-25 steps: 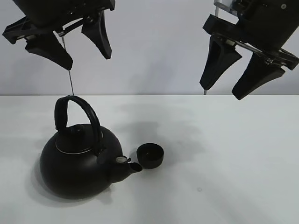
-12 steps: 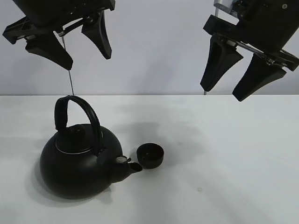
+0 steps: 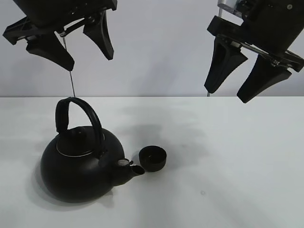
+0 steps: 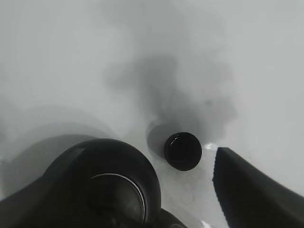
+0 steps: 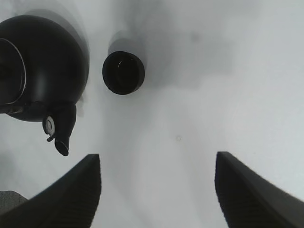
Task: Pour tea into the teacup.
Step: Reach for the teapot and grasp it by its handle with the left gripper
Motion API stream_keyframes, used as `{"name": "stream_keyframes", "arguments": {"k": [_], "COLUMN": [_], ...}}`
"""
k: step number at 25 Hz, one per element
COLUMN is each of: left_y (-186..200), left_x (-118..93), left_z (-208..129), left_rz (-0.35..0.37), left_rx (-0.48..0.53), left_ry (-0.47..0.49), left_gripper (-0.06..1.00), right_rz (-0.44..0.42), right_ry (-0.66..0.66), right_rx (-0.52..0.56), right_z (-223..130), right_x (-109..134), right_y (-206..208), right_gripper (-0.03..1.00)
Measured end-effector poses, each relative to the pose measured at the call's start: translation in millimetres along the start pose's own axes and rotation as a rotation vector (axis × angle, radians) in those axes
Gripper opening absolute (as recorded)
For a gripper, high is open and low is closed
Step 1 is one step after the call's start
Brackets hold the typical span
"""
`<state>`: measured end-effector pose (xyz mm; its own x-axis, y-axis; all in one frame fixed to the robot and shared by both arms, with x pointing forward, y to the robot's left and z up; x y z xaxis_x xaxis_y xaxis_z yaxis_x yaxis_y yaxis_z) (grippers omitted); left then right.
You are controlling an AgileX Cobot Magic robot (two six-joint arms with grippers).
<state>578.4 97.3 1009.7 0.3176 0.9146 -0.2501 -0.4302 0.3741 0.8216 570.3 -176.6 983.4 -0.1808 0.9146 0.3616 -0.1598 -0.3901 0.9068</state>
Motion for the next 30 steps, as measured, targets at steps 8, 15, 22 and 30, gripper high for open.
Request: {"name": "stream_keyframes", "arguments": {"k": [8, 15, 22, 30], "left_y": [0.2, 1.9, 23.8, 46.3], "left_x": [-0.3, 0.2, 11.7, 33.0], "left_z": [8.0, 13.7, -14.8, -58.5], "left_rz": [-0.002, 0.005, 0.036, 0.107], "left_rx": [-0.053, -0.118, -0.311, -0.563], "left_ry": [-0.015, -0.167, -0.359, -0.429], "left_gripper": [0.52, 0.52, 0.52, 0.52], "right_rz": [-0.002, -0.002, -0.004, -0.006], "right_ry": [0.001, 0.001, 0.002, 0.003], "right_rx": [0.000, -0.001, -0.001, -0.001], "right_z": [-0.1, 0.1, 0.1, 0.2], "right_x": [-0.3, -0.3, -0.6, -0.8], "right_y": [0.0, 0.0, 0.0, 0.0], "right_gripper": [0.47, 0.47, 0.47, 0.47]}}
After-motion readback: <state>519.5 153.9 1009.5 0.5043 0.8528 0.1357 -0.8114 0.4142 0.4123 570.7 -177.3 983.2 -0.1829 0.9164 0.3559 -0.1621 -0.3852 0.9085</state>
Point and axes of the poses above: a point on each arm's last joint axis where the gripper is mounted, y pointing back along that axis away from the gripper, x along the wrist's bending axis when the last joint is at zero, z = x × y, the point moved 6 cm from there along -y, pointing out along that axis toward the gripper, and after that the axes turned 7 degrees about -y, right-handed, at the moved point
